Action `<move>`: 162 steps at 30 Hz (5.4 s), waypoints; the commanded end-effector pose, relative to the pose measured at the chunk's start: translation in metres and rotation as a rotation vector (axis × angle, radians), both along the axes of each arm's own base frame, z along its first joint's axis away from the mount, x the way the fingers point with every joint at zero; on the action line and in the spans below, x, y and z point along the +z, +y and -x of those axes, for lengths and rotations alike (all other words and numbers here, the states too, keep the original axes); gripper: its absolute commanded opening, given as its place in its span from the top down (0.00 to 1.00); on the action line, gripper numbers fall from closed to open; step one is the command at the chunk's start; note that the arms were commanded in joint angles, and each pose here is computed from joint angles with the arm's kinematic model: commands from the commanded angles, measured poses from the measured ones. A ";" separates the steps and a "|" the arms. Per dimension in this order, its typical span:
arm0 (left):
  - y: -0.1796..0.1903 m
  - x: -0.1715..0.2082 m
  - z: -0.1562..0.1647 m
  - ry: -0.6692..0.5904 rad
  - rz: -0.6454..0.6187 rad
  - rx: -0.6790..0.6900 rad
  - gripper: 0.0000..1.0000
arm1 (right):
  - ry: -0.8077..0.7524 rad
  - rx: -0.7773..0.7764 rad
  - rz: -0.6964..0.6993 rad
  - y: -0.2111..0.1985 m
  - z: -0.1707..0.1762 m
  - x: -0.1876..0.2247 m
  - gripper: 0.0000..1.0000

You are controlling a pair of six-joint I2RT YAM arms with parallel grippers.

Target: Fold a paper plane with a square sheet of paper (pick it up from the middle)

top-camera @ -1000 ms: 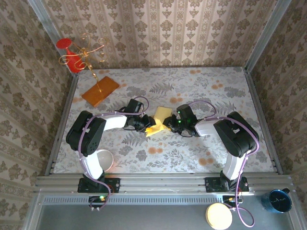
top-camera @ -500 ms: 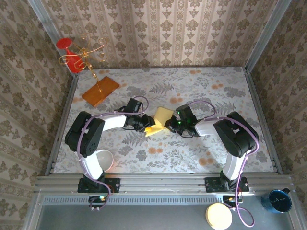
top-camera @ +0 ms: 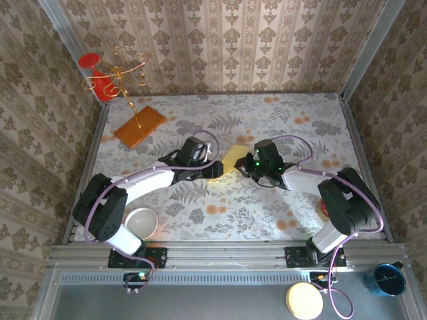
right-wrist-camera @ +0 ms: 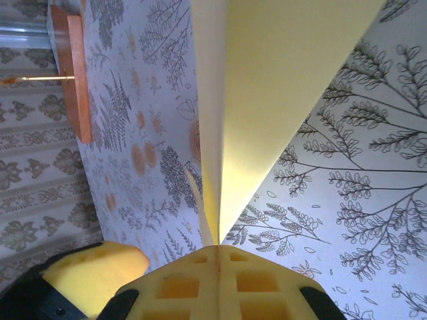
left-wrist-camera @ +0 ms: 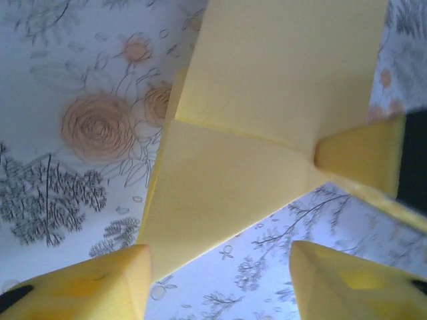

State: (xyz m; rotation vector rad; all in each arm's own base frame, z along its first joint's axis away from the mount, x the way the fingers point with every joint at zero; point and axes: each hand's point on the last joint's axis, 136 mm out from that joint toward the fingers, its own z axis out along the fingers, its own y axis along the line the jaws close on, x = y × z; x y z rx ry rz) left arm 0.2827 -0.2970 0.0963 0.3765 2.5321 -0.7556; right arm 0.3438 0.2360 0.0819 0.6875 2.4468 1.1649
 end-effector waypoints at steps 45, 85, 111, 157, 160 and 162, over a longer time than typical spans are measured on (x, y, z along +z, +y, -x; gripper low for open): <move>-0.057 -0.039 0.004 -0.681 -0.313 -0.596 0.69 | 0.253 -0.087 -0.144 -0.026 0.018 -0.004 0.94; -0.062 -0.085 0.030 -0.310 -0.108 -0.671 0.86 | 0.203 -0.236 0.078 -0.115 0.034 -0.005 0.36; -0.049 -0.068 0.013 0.133 0.182 -0.343 0.89 | -0.015 0.227 0.359 -0.046 0.027 -0.022 0.27; -0.043 -0.062 0.015 0.139 0.171 -0.305 0.81 | 0.236 0.212 0.520 -0.047 0.015 -0.095 0.31; -0.045 -0.063 0.015 0.139 0.174 -0.314 0.85 | 0.242 0.212 0.521 -0.047 0.016 -0.097 0.31; -0.045 -0.066 0.016 0.145 0.171 -0.317 0.85 | 0.242 0.211 0.519 -0.047 0.016 -0.097 0.31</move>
